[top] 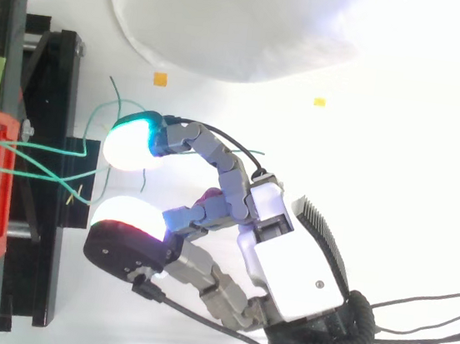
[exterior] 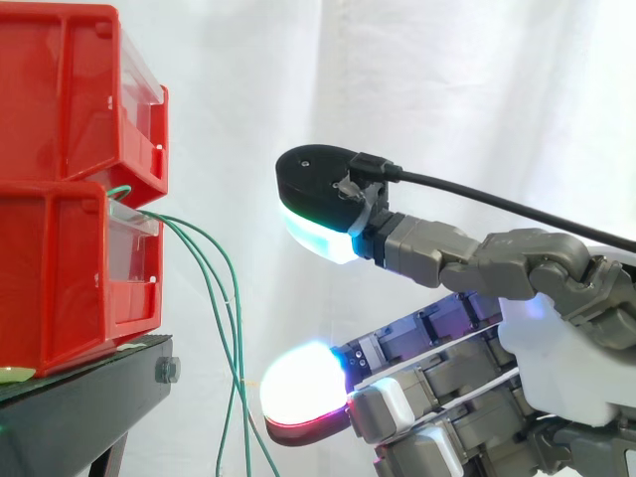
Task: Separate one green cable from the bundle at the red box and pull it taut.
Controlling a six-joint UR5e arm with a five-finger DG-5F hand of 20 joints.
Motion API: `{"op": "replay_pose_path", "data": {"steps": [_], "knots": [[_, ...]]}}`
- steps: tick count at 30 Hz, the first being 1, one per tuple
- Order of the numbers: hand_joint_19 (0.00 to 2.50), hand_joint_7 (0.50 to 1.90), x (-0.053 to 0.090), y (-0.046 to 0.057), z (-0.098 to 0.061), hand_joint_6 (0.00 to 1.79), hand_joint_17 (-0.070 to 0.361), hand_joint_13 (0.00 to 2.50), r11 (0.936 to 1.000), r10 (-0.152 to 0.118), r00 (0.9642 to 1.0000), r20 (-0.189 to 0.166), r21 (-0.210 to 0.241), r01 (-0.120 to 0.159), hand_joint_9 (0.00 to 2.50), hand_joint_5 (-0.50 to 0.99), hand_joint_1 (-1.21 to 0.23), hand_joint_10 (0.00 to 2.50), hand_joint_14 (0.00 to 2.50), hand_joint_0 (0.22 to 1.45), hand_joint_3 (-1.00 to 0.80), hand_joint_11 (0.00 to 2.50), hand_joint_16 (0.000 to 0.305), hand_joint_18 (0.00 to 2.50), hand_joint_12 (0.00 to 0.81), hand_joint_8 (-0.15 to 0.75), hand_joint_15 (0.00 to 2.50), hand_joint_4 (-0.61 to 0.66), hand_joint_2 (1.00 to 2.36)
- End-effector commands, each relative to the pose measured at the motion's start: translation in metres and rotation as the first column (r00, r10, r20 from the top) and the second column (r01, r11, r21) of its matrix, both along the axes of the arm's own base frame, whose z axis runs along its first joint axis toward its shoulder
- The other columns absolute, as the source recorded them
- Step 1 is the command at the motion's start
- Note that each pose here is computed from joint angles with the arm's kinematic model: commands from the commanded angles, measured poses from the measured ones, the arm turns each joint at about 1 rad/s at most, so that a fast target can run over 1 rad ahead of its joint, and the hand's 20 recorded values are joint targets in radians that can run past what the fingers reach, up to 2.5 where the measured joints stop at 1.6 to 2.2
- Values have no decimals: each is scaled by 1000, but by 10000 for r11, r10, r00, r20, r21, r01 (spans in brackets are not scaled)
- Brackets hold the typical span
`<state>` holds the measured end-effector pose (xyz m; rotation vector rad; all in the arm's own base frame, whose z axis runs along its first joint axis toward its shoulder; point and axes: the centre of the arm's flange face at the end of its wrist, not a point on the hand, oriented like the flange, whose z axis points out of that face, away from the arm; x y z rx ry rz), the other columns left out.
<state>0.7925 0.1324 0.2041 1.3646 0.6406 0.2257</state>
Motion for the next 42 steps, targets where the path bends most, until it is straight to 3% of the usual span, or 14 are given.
{"op": "replay_pose_path", "data": {"steps": [1,2,3,9,12,13,16,21,22,24,27,34,39,42], "knots": [[1013,857,1,-5,-7,503,160,1503,9987,393,9992,-101,-330,-396,1441,-142,-372,20,23,417,-500,1419,71,1126,437,368,1512,321,1000],[1011,858,1,-6,-8,503,160,1504,9977,525,9985,-127,-426,-530,1442,-142,-373,19,23,416,-500,1422,71,1126,444,369,1510,323,1000],[1021,858,4,-6,-11,503,160,1503,9902,1137,9934,-115,-797,-1143,1443,-142,-373,19,23,416,-500,1424,71,1127,437,370,1511,320,1000],[1013,857,9,-19,-10,503,159,1502,9804,1423,9889,-429,-1311,-1467,1441,-142,-372,19,23,416,-500,1423,71,1127,441,370,1512,320,1000],[1003,857,13,-26,-14,503,159,1503,9578,2088,9757,-667,-1878,-2178,1441,-142,-372,20,22,417,-500,1408,71,1124,448,368,1512,320,1000],[1013,857,16,-29,-15,503,158,1500,9407,2380,9669,-920,-2260,-2531,1440,-142,-372,19,23,417,-500,1419,70,1123,448,369,1521,320,1000],[1011,857,18,-35,-14,503,159,1503,9275,2546,9612,-1062,-2545,-2738,1439,-143,-371,20,21,417,-500,1417,71,1124,438,364,1510,320,1000],[1012,861,18,-38,-16,503,158,1501,9246,2592,9595,-1105,-2587,-2796,1438,-143,-371,19,14,416,-500,1429,70,1121,438,371,1509,321,1000],[1012,857,15,-41,-26,503,158,1499,9150,2766,9526,-1267,-2683,-3013,1438,-143,-371,20,16,417,-500,1418,70,1120,438,363,1519,319,1000],[1014,861,11,-42,-34,503,158,1499,9165,2806,9523,-1204,-2613,-3031,1437,-143,-371,19,17,417,-500,1430,70,1122,439,372,1523,320,1000],[1021,861,3,-46,-48,503,156,1500,9274,2792,9563,-866,-2339,-2920,1436,-143,-372,20,15,417,-500,1425,70,1120,439,363,1512,319,1000],[1021,856,-2,-54,-59,503,156,1498,9340,2835,9566,-680,-2065,-2915,1438,-143,-371,20,19,417,-500,1417,69,1122,439,371,1522,316,1000],[1024,859,-2,-64,-59,503,156,1497,9330,2881,9546,-762,-2021,-2977,1436,-143,-370,18,16,417,-500,1417,69,1121,439,365,1522,316,1000],[1022,857,-1,-69,-59,503,156,1497,9262,3024,9496,-824,-2098,-3132,1436,-143,-370,20,17,416,-500,1429,69,1123,432,370,1518,317,1000]]}}
